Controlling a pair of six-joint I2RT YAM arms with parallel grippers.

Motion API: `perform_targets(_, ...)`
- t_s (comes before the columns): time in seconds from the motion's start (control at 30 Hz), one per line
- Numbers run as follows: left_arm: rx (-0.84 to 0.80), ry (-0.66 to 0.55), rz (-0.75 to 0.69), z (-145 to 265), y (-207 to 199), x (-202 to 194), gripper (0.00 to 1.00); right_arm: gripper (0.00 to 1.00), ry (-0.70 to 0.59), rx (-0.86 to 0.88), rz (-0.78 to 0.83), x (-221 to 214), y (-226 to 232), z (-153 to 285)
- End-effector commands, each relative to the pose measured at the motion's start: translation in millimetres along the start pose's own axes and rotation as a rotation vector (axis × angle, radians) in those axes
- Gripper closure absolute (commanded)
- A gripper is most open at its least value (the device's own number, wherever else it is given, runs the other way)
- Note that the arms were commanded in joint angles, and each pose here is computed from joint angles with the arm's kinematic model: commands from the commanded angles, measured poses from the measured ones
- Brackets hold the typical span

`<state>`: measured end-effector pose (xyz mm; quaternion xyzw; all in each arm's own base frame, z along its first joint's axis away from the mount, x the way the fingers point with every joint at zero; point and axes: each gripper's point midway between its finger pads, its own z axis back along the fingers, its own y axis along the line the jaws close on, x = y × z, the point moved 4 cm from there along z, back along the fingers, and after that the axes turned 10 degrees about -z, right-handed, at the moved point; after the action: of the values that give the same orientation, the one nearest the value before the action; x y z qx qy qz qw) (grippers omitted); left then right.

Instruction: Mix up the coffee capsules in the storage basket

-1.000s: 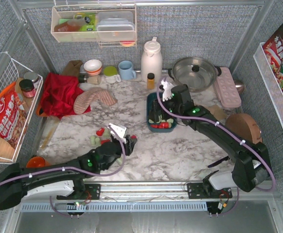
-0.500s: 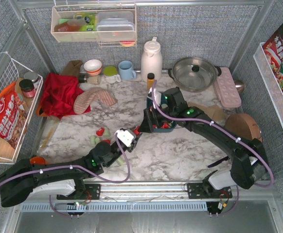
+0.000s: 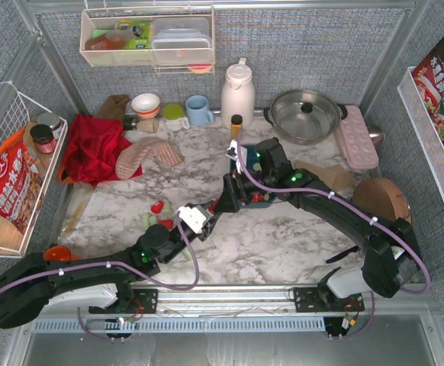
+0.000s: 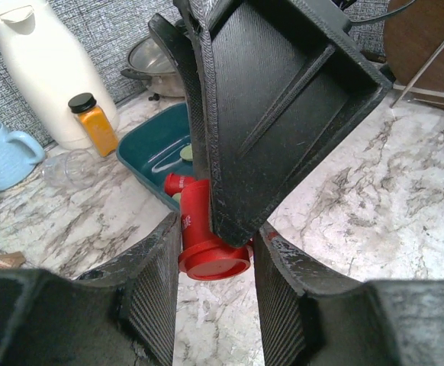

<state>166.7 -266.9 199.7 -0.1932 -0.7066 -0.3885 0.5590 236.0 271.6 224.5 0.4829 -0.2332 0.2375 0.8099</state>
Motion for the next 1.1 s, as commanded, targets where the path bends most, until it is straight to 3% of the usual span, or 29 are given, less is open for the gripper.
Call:
perform_targets(0.0,0.024,-0.042,0.024,-1,4,9,0.57,0.29,0.020,0.026,-0.003,-3,5,-2)
perform_targets(0.13,0.037,-0.031,0.022,-1,6,7,0.57,0.50,0.036,0.040,-0.030,-5,5,-6)
perform_targets(0.3,0.054,-0.021,0.020,0,9,5,0.56,0.68,0.046,0.055,-0.060,-5,5,-9)
perform_targets(0.37,0.073,-0.012,0.022,0,12,5,0.45,0.72,0.046,0.052,-0.075,-5,4,-11)
perform_targets(0.47,0.100,-0.008,0.031,2,15,4,0.05,0.76,0.042,0.042,-0.098,-4,1,-14)
perform_targets(0.7,0.134,-0.014,0.061,14,22,5,0.01,0.87,-0.037,-0.059,-0.117,9,-17,-19)
perform_targets(0.77,0.193,0.006,0.089,22,31,2,0.01,0.87,-0.074,-0.150,-0.115,14,-30,-16)
perform_targets(0.87,0.325,0.072,0.199,38,47,-5,0.01,0.65,-0.109,-0.315,-0.056,19,-50,-13)
perform_targets(0.93,0.452,0.142,0.319,54,60,-12,0.01,0.55,-0.104,-0.343,0.008,20,-56,-17)
perform_targets(1.07,0.657,0.325,0.483,92,72,-38,0.01,0.51,-0.077,-0.388,0.033,21,-67,-27)
